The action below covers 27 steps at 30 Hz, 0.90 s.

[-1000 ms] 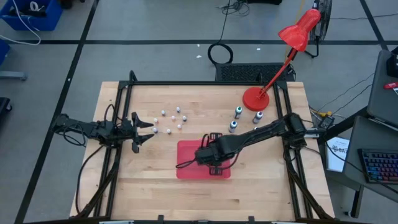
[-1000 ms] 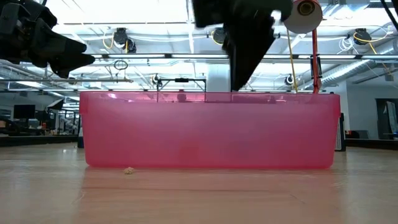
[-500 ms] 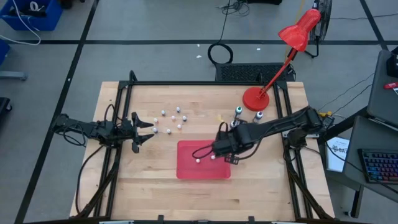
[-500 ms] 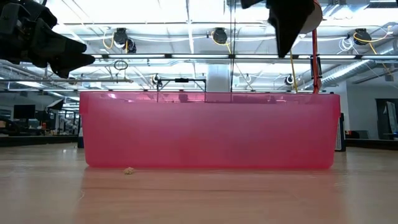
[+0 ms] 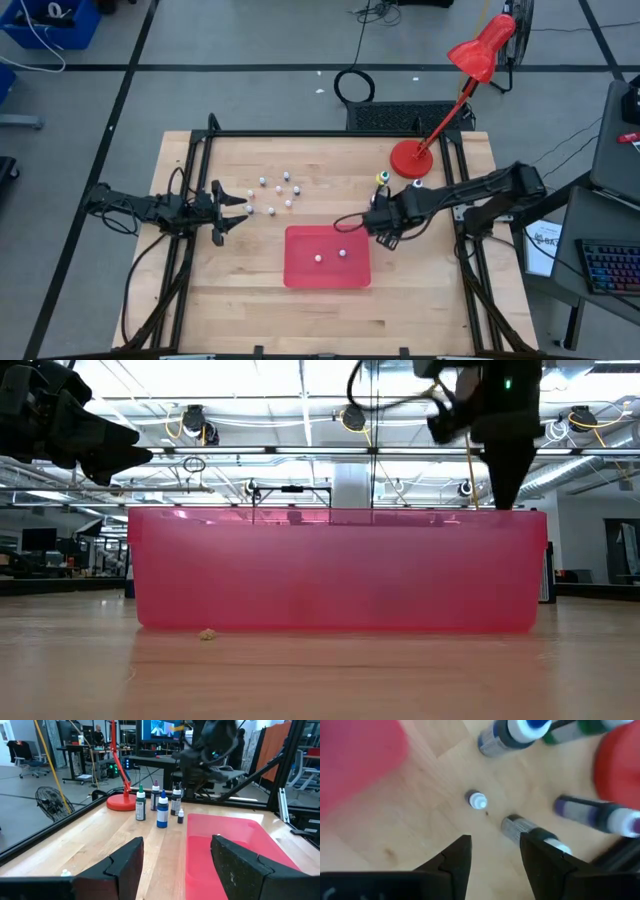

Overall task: Pick & Place food coloring
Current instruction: Put the small black food coloring bottle into the bin

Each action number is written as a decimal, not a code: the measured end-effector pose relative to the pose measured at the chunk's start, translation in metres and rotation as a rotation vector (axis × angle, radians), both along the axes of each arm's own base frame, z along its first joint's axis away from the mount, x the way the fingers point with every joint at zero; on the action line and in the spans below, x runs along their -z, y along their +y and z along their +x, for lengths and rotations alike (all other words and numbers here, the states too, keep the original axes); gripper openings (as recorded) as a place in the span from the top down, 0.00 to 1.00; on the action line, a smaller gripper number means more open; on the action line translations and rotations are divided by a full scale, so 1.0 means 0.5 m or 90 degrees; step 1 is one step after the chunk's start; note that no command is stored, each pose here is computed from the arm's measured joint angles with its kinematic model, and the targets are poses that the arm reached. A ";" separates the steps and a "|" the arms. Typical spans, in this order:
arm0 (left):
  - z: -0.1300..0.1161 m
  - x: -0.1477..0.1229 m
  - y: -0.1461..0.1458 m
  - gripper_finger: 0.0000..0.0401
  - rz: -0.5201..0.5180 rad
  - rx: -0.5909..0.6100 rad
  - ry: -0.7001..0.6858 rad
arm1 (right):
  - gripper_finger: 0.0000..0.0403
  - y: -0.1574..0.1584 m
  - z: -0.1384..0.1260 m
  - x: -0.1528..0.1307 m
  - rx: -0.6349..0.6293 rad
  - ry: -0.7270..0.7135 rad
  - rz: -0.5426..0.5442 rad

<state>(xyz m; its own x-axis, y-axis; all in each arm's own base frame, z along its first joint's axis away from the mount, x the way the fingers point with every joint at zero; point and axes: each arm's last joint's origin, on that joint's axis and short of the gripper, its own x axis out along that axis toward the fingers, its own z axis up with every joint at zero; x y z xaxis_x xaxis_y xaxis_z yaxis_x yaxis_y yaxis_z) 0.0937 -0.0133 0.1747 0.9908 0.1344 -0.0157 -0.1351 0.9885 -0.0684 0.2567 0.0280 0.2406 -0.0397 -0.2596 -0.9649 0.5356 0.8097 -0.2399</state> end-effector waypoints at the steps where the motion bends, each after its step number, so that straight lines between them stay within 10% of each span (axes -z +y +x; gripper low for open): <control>1: 0.000 0.000 0.000 0.42 0.000 0.000 0.000 | 0.60 -0.007 -0.004 0.011 0.007 -0.007 0.015; 27: 0.000 0.000 0.000 0.42 0.000 0.000 0.000 | 0.53 -0.070 -0.019 0.171 -0.020 -0.114 0.085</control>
<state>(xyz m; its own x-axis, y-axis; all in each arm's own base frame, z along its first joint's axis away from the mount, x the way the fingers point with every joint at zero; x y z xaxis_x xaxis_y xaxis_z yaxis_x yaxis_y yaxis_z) 0.0937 -0.0133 0.1747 0.9908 0.1344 -0.0155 -0.1352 0.9885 -0.0685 0.2472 -0.0071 0.1552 0.1416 -0.1267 -0.9818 0.5334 0.8452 -0.0321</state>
